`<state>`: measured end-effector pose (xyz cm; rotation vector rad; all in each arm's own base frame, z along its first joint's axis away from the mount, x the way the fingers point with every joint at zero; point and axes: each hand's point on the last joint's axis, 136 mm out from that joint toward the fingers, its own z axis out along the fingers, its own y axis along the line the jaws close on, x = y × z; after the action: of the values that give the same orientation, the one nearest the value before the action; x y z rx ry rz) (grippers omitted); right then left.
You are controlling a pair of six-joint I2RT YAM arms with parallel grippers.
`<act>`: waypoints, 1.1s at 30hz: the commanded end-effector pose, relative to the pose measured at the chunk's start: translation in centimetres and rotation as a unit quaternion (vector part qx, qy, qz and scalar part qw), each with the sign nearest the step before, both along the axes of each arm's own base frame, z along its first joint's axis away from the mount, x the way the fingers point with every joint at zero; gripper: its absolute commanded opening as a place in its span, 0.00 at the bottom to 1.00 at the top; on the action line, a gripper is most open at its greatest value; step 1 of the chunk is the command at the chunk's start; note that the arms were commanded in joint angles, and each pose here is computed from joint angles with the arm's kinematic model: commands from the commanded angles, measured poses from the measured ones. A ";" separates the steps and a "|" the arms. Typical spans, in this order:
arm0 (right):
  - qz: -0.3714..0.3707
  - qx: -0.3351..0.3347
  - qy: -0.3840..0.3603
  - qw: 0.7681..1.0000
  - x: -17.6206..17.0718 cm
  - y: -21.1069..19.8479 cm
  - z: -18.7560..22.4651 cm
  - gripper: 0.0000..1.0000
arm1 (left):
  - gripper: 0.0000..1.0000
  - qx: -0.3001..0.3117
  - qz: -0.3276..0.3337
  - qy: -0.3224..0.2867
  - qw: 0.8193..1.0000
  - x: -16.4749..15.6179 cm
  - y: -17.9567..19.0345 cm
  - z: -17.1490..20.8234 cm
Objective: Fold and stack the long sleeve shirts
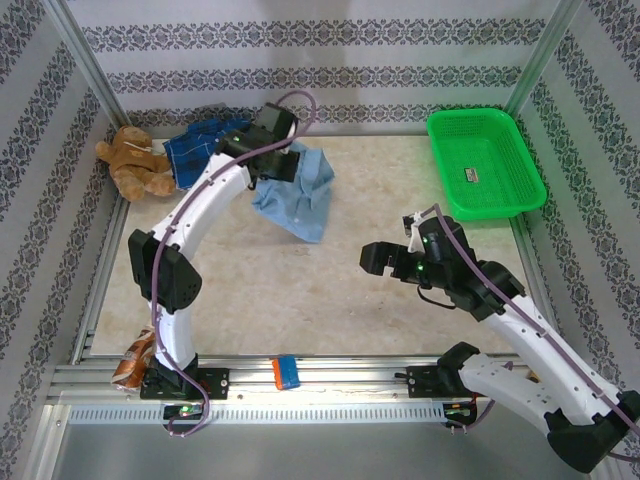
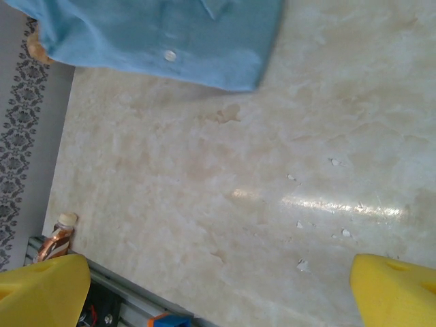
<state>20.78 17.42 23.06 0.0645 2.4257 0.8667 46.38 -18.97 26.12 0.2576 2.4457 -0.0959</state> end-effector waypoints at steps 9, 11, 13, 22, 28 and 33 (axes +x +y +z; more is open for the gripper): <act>0.000 0.007 -0.023 1.000 2.3 0.9 1.2 0.98 | 0.00 -0.045 0.009 -0.086 0.995 5.6 3.3 8.3; 0.000 0.007 -0.021 1.000 2.6 1.1 1.1 0.98 | 0.00 -0.060 0.019 -0.099 0.993 6.4 4.0 9.1; -0.001 0.006 -0.019 1.000 2.9 1.3 0.9 0.98 | 0.00 -0.074 0.035 -0.111 0.990 7.2 5.1 9.7; -0.005 0.000 -0.012 1.000 4.5 1.9 0.3 0.98 | 0.00 -0.152 0.105 -0.179 0.966 10.3 11.1 13.4; -0.004 -0.004 -0.005 1.000 5.5 2.5 -0.2 0.98 | 0.00 -0.187 0.113 -0.214 0.952 11.5 12.8 15.3; -0.005 -0.003 -0.001 1.000 6.1 2.9 -0.5 0.98 | 0.00 -0.223 0.133 -0.226 0.939 12.5 14.7 15.8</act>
<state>25.81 19.96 20.89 0.0844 2.4790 0.8268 57.86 -4.94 37.79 -0.2011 2.0699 -0.3263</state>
